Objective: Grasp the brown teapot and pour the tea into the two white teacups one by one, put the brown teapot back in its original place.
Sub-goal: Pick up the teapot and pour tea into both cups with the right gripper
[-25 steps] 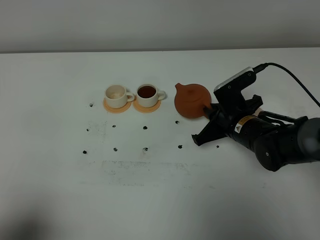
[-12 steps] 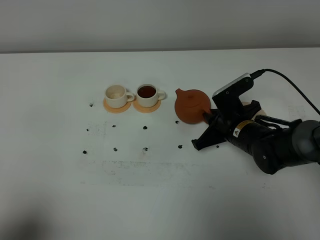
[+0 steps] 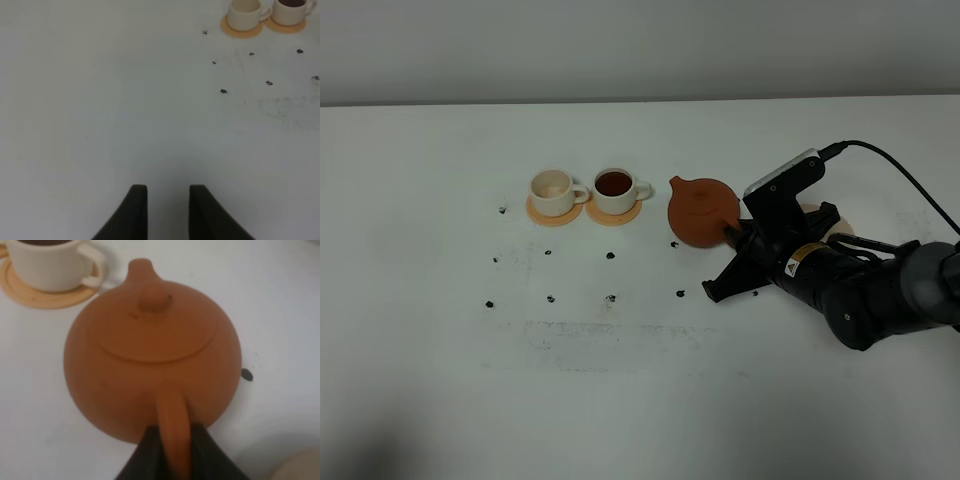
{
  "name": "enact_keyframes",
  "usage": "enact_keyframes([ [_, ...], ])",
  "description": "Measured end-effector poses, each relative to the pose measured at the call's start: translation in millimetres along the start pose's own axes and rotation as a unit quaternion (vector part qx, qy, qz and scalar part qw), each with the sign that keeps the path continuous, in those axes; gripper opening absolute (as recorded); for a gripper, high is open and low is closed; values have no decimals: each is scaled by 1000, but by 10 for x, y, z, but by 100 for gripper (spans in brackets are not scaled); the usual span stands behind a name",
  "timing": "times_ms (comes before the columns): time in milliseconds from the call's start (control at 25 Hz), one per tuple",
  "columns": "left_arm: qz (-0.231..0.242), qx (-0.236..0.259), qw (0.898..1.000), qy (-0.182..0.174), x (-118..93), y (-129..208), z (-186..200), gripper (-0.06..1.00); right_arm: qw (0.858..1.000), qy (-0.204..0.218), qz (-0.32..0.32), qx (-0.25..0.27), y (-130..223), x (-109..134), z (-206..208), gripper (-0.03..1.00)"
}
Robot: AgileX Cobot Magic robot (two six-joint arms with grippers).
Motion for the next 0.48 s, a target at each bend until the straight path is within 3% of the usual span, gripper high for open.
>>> enact_keyframes([
  [480, 0, 0, 1000, 0, 0, 0, 0, 22, 1000, -12, 16, -22, -375, 69, 130, 9],
])
Point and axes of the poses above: a point on each arm's last joint axis where the gripper is mounted, z pointing back along that axis away from the gripper, x along the wrist's bending axis when the last joint is at zero, y = z × x, the point moved 8 cm from there along -z, pointing out along that axis toward the gripper, and after that the axes turned 9 degrees about -z, right-handed, at the moved point
